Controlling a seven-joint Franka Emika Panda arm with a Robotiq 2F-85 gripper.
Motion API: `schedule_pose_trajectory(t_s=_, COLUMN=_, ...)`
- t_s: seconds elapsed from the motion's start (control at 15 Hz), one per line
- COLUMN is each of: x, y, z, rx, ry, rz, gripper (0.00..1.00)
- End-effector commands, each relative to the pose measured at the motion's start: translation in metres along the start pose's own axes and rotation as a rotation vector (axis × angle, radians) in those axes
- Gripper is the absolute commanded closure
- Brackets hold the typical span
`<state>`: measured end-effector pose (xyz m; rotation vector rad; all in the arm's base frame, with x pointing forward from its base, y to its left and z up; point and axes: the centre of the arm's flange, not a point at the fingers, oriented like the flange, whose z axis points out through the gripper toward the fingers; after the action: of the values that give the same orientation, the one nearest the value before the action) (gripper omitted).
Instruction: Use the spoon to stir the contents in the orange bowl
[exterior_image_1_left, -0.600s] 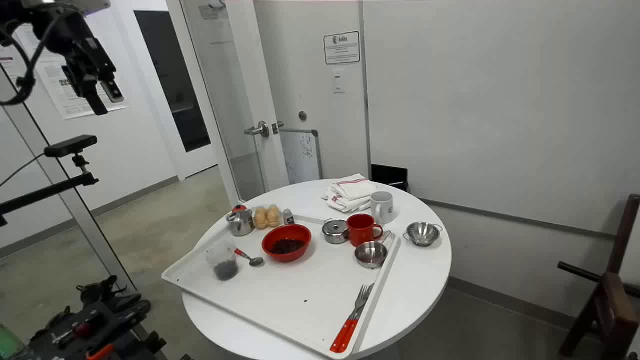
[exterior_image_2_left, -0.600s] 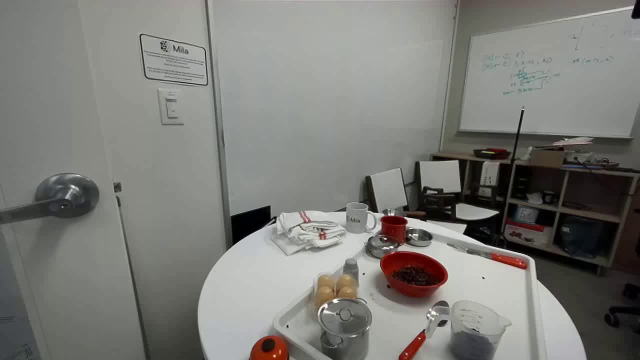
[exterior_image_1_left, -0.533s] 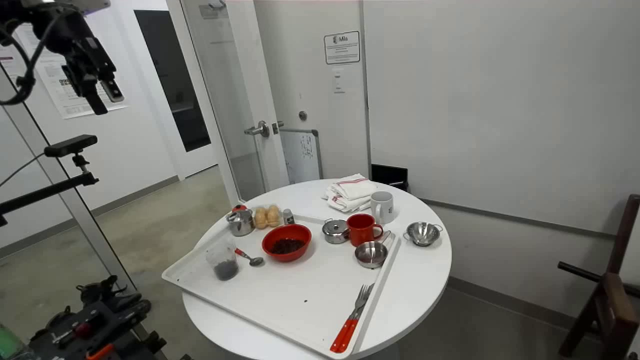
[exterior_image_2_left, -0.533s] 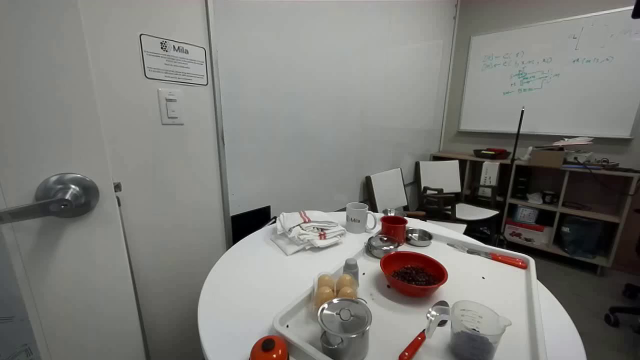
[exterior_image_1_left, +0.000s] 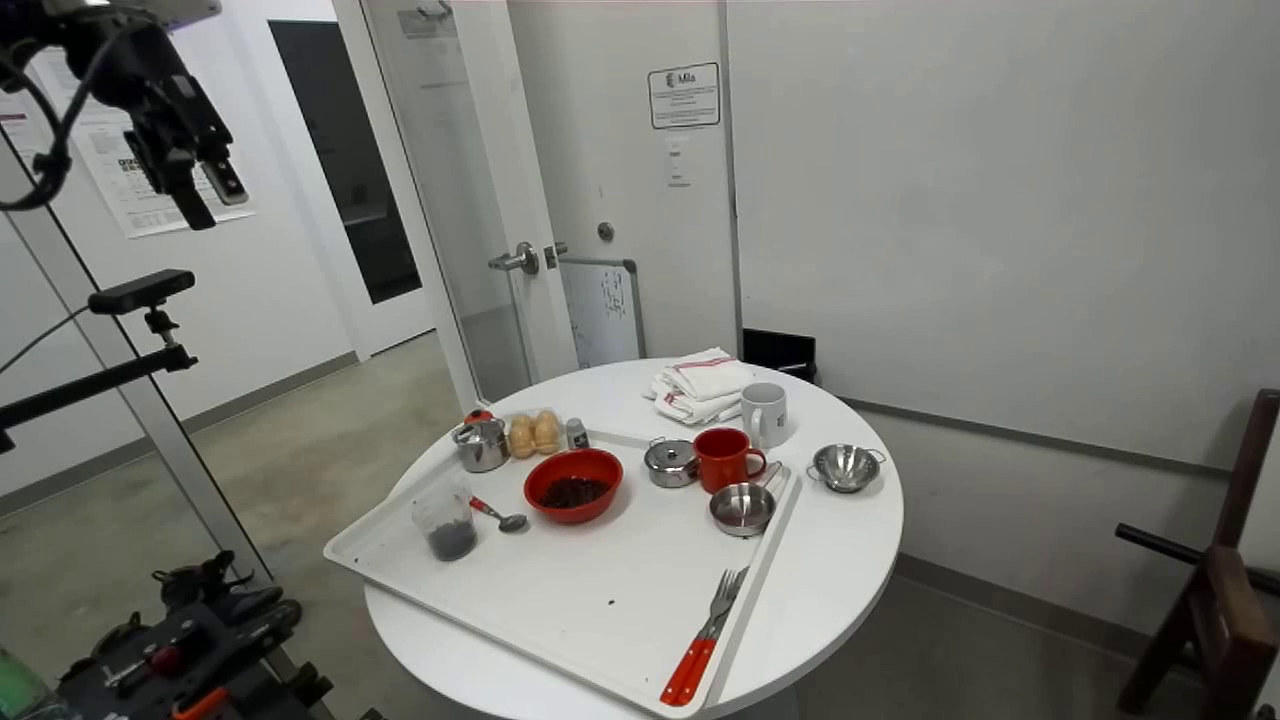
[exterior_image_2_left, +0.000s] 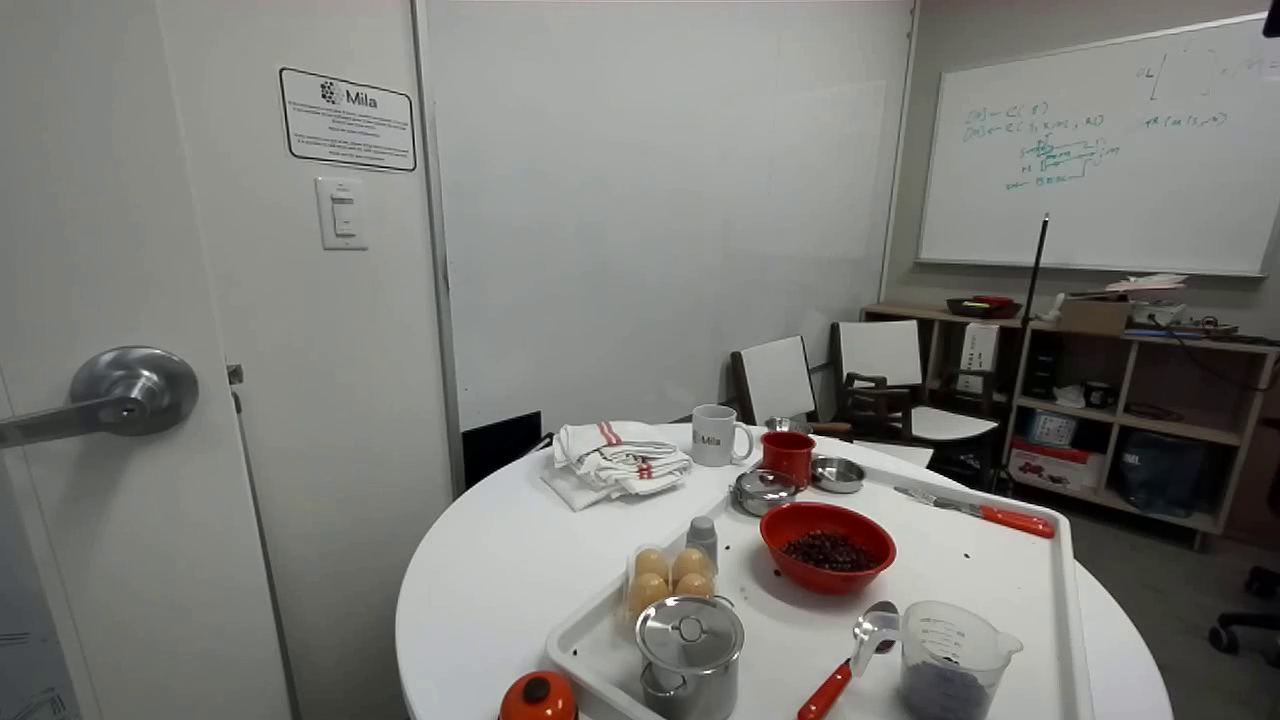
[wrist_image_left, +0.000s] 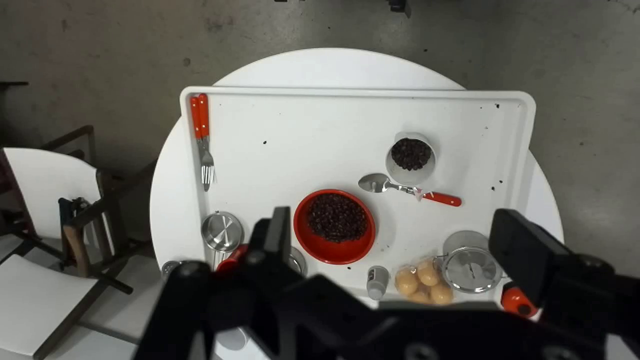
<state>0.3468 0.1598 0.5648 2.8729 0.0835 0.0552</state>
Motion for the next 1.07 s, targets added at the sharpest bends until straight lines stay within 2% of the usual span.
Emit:
schedule_pose_trajectory(t_s=0.0, x=0.003, y=-0.011, z=0.003, rx=-0.018, ry=-0.029, rz=0.122, gripper=0.00)
schedule_pose_trajectory(t_s=0.47, x=0.029, y=-0.060, z=0.045, rx=0.002, ry=-0.138, rz=0.484, gripper=0.00)
schedule_pose_trajectory(t_s=1.0, x=0.096, y=-0.053, z=0.119, rx=0.034, ry=-0.266, rz=0.871, gripper=0.00)
